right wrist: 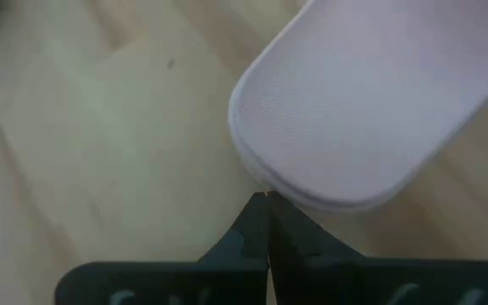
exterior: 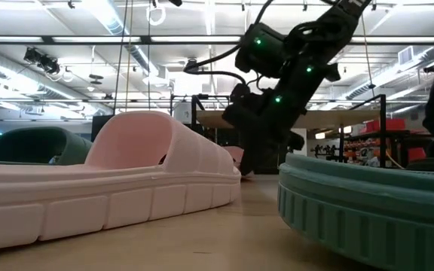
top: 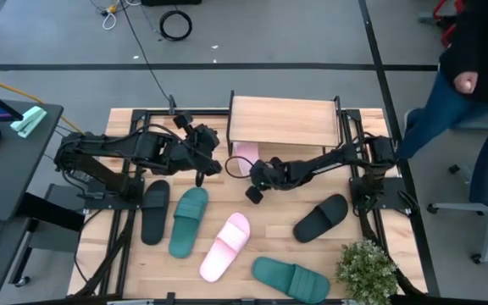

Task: Pick and place slides into the shelf
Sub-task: Put the left pink slide under the shelf

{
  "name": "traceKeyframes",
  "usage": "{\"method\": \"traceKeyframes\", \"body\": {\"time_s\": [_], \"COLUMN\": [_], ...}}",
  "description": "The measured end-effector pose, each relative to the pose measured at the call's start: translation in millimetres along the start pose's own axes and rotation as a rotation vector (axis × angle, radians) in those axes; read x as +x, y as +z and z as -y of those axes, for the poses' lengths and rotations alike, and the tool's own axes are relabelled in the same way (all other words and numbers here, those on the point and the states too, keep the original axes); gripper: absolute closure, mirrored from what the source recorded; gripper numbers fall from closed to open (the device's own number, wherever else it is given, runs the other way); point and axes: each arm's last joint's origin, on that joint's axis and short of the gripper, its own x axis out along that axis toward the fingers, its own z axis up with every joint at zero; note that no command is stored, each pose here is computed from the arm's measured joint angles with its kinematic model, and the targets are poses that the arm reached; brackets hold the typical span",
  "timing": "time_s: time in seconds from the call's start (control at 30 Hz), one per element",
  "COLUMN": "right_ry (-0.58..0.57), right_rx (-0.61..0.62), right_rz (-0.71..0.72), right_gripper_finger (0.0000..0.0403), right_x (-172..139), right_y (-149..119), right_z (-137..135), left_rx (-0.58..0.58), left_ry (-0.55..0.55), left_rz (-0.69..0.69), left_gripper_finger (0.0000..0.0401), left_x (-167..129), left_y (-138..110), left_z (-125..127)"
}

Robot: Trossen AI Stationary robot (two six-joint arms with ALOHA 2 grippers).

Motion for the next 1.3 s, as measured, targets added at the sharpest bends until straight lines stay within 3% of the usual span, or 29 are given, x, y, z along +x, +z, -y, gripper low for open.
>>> {"method": "traceKeyframes", "body": {"time_s": [0.53,0.83,1.0,1.3], "right_ry": [0.003,0.035,0.055,0.083], "right_rx": [0.02,-0.01,-0.021,-0.044], "right_rz": [0.102,0.129,0.126,0.147], "right_gripper_finger": [0.0403,0.0403,0.0401,0.0376], "right_x": [13.4,12.8,11.8,10.3], "right_y": [28.4,32.3,30.4,32.0], "right_z": [29.7,28.4,24.0,20.2], "left_rx": [-0.02,-0.022,-0.021,-0.021], "left_ry": [0.027,0.031,0.031,0.031], "left_rz": [-0.014,-0.016,-0.015,-0.016], "left_gripper_finger": [0.0381,0.0397,0.0382,0.039], "left_x": [8.0,9.0,9.0,9.0], "left_y": [0.7,0.8,0.8,0.8], "left_z": [-7.1,-8.0,-8.0,-8.0]}}
